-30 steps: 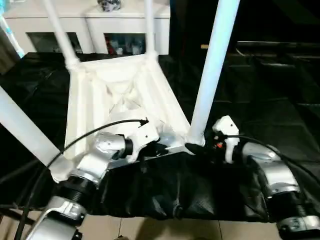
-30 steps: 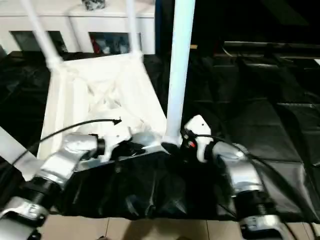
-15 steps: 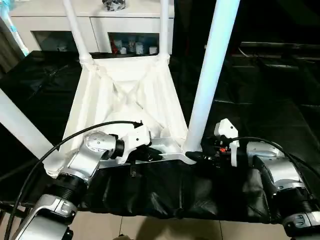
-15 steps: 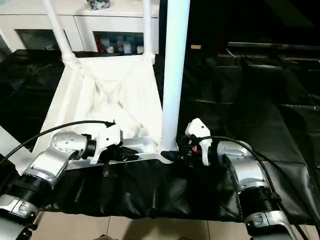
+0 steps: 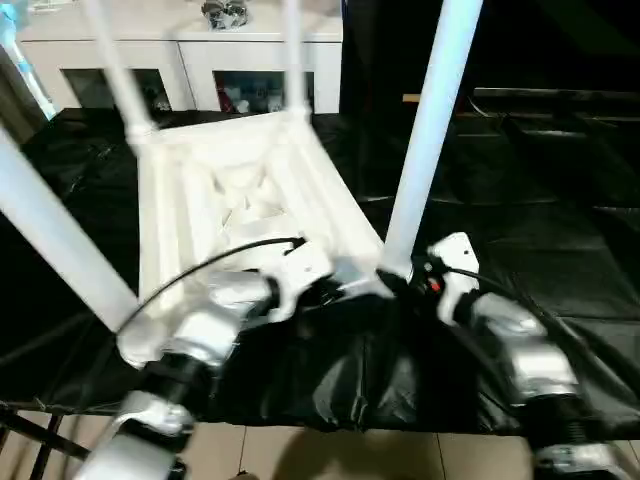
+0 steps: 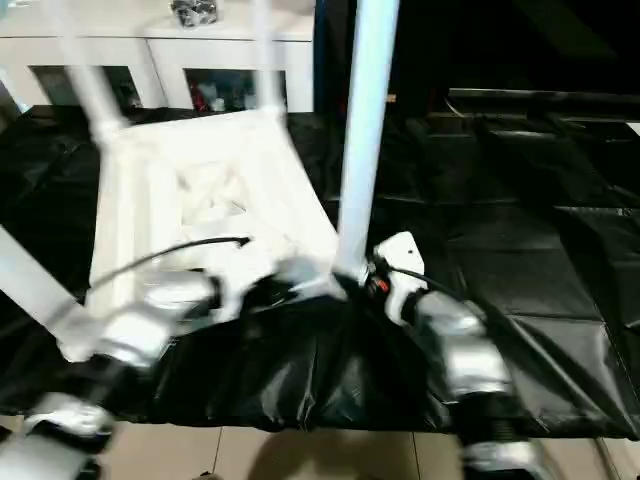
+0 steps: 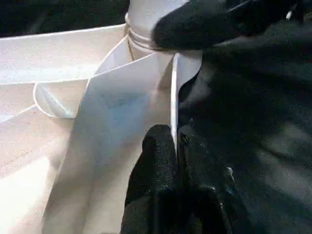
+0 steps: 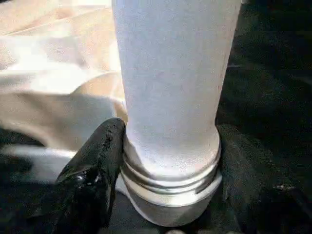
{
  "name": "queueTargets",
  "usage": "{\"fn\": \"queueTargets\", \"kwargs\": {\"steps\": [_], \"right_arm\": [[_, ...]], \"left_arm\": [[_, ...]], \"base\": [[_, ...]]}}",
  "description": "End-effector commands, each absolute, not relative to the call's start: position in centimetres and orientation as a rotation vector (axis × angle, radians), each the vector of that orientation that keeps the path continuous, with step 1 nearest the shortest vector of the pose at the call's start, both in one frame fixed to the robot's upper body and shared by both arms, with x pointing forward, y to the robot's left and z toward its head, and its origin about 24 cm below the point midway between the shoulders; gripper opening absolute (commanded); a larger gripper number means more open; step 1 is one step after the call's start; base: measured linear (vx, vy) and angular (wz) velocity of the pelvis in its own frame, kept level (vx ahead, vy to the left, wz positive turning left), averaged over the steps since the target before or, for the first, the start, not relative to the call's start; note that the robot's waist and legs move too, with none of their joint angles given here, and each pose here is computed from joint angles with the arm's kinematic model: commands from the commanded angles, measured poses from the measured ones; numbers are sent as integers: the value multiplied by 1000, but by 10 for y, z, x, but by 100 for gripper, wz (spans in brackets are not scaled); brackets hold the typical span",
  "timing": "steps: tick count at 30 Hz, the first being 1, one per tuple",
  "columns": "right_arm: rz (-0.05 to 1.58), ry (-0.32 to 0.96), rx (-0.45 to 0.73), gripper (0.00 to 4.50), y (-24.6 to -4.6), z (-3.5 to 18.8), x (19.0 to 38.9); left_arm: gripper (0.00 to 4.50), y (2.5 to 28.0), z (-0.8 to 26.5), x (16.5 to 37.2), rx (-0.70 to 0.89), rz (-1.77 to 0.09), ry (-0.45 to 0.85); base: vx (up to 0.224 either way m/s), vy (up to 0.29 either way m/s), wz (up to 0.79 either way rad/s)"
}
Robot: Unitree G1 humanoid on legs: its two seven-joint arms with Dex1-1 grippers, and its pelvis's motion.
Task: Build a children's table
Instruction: Rotate leg to tighten
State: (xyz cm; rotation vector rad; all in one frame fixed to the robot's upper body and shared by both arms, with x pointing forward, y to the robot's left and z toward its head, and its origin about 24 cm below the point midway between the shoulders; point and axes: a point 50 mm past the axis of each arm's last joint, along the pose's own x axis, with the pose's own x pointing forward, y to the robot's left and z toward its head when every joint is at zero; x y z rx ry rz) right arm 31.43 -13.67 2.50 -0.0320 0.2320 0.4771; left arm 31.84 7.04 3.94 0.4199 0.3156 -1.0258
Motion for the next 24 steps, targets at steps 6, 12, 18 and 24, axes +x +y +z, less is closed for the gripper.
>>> {"fn": "queueTargets", "kwargs": {"steps": [6, 12, 18, 24], "right_arm": [[523, 197, -11, 303, -78, 27, 316], [566, 164, 9, 375, -102, 30, 313], [673, 161, -48, 419, -125, 39, 315], [829, 177, -109, 419, -135, 44, 312]], "left_arm": [[0, 26, 54, 312, 416, -1091, 201], [0, 46, 50, 309, 439, -1143, 216], [0, 67, 48, 306, 475, -1226, 236], [0, 81, 49, 305, 499, -1280, 250]], "base": [[0, 0, 0], [0, 0, 0], [0, 0, 0], [0, 0, 0]]}}
